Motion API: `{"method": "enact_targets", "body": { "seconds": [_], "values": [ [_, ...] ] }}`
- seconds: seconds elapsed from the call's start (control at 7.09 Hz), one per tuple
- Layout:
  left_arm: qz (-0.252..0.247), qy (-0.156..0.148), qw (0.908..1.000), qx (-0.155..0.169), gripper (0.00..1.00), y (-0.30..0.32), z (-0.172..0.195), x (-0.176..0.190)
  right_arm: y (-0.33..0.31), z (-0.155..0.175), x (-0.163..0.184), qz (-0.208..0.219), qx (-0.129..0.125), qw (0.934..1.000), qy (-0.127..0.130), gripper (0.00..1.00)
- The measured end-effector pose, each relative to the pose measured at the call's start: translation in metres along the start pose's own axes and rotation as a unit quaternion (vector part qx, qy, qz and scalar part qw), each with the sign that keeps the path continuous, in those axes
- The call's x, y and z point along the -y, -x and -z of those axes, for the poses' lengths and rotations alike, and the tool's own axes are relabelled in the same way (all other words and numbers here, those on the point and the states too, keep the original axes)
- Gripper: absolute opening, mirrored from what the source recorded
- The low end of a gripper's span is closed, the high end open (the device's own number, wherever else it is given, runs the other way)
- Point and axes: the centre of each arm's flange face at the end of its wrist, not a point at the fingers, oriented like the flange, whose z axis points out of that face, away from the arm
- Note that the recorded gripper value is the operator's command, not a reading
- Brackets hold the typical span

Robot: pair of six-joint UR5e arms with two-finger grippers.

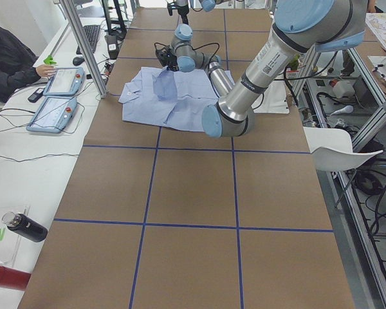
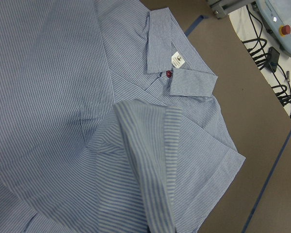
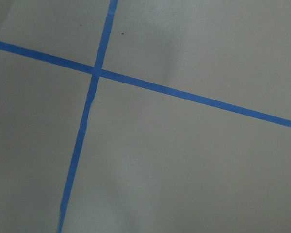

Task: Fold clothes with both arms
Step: 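Lay the sleeve across the shirt front with the left gripper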

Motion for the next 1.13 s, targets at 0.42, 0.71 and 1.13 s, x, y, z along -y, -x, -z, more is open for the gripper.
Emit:
{"method": "enact_targets", "body": {
  "seconds": [0.42,0.71,1.13],
  "values": [
    [-0.072,0.021,0.9971,-0.016,0.00,0.009,-0.015,-0.045,0.000,0.000,0.000,0.001,0.001,1.0000,-0.002,1.00],
    [-0.107,0.034,0.9932,-0.030,0.00,0.024,-0.029,-0.089,0.000,-0.001,0.001,0.001,0.001,1.0000,-0.003,1.00],
    [-0.146,0.017,0.9885,-0.034,0.00,0.049,-0.060,-0.108,0.001,-0.003,0.006,0.005,0.004,0.9999,-0.009,1.00]
  ]
}}
